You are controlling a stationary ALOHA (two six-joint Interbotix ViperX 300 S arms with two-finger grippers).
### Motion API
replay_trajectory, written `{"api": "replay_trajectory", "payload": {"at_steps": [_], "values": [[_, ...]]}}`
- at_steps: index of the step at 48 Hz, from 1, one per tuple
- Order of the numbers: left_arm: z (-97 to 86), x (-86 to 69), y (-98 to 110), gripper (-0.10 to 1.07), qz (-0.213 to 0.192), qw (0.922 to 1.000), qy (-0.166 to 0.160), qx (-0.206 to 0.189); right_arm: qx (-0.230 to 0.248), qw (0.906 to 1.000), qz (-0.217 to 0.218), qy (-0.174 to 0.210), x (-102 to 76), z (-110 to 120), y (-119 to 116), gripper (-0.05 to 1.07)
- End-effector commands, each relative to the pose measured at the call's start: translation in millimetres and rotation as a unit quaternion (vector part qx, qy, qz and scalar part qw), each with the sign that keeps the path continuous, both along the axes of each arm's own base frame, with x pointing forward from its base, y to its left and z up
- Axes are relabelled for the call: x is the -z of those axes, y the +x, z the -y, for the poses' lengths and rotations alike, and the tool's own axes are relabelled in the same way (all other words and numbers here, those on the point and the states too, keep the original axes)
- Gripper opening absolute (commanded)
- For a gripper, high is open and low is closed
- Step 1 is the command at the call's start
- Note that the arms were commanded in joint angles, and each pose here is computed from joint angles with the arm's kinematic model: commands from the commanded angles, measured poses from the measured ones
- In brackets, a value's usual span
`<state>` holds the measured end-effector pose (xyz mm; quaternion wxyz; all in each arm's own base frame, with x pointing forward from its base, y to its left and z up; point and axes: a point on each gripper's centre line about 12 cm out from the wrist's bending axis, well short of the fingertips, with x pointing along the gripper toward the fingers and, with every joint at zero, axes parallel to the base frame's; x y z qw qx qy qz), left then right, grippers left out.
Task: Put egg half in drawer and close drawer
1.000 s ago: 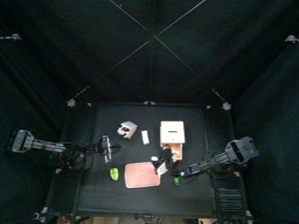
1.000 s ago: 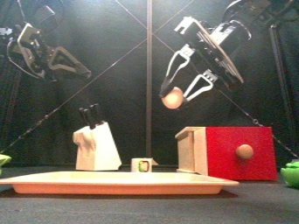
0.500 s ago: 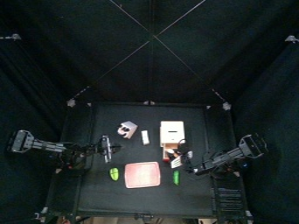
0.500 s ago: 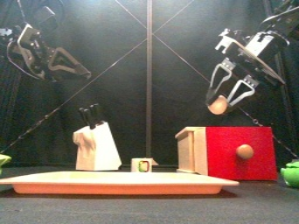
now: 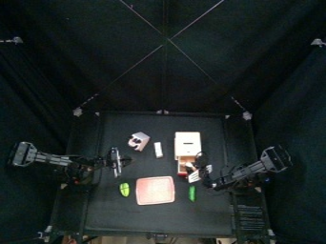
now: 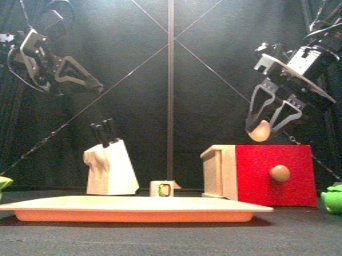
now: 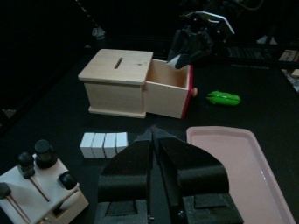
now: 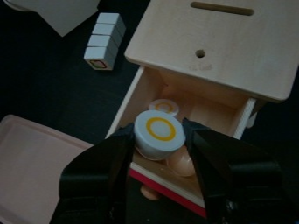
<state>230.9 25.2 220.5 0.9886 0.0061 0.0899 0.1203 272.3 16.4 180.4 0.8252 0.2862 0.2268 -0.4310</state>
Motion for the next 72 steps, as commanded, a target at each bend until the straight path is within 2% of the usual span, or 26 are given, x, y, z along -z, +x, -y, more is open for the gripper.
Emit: {"api": "replay_trajectory", "payload": {"at_steps": [1, 17, 32, 44, 72], "values": [[0.0, -3.6, 1.6, 0.48, 0.006, 1.0000, -0.002, -0.001, 0.001, 0.9999, 0.012, 0.007, -6.8, 0.3, -0.3, 0.65], [-0.4, -2.7, 1.2, 0.48, 0.005, 1.0000, -0.006, -0.004, -0.006, 0.9999, 0.009, 0.011, -3.7, -0.5, -1.7, 0.78], [0.0, -2.7, 1.2, 0.48, 0.005, 1.0000, -0.006, -0.003, -0.006, 0.9999, 0.008, 0.011, -3.2, -0.1, -1.9, 0.83], [-0.3, -2.8, 1.2, 0.48, 0.005, 1.0000, -0.006, -0.003, -0.007, 0.9999, 0.009, 0.010, -3.7, -0.2, -1.5, 0.93], [-0.6, -2.8, 1.2, 0.49, 0.005, 1.0000, -0.003, -0.003, -0.003, 0.9998, 0.001, 0.018, -2.4, -0.9, -3.1, 0.93]]}}
